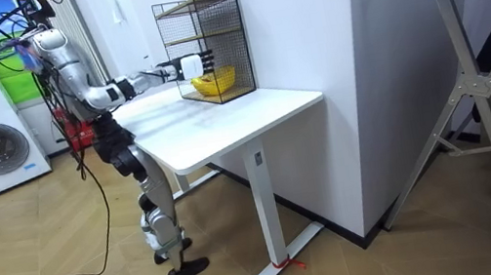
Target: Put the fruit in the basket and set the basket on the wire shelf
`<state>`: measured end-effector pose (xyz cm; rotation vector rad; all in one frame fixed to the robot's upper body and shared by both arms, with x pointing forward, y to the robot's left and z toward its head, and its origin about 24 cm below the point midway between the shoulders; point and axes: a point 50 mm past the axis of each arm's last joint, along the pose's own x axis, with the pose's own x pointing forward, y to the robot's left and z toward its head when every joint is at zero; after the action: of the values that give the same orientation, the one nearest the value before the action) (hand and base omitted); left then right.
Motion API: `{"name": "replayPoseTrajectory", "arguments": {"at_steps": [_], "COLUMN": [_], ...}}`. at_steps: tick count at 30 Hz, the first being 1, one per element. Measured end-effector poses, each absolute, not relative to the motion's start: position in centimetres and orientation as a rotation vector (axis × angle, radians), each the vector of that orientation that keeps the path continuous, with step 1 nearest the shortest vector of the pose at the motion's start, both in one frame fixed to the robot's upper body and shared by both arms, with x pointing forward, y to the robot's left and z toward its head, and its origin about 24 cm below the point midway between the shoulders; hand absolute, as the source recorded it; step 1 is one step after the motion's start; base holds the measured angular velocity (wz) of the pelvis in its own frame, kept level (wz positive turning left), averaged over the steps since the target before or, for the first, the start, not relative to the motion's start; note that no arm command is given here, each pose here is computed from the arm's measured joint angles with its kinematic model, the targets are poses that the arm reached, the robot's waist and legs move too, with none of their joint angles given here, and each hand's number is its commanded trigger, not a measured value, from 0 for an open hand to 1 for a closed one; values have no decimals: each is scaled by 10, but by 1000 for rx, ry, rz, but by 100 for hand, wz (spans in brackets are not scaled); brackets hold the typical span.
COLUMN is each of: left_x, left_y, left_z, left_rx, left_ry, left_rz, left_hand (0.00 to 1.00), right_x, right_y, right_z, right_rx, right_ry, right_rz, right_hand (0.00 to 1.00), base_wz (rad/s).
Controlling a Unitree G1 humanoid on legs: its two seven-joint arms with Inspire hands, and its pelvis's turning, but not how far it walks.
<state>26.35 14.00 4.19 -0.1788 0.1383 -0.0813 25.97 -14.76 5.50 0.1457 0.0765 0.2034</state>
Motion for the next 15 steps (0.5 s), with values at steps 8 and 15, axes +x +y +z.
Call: {"name": "replayPoseTrajectory", "arguments": {"at_steps": [8,15], "left_x": [221,188], "left_y": [149,167], "left_z": [16,13], "left_rx": [-225,-252], "left_ry": [179,172], "left_rz": [-83,-66], "left_hand": [0,0], "right_x": [226,188], "right_y": [-156,-171], "right_z": [28,11], "right_rx": [155,112], "right_ry": [134,191], "right_rz": [206,182], "right_hand": [0,0], "base_wz": [-10,-1]}}
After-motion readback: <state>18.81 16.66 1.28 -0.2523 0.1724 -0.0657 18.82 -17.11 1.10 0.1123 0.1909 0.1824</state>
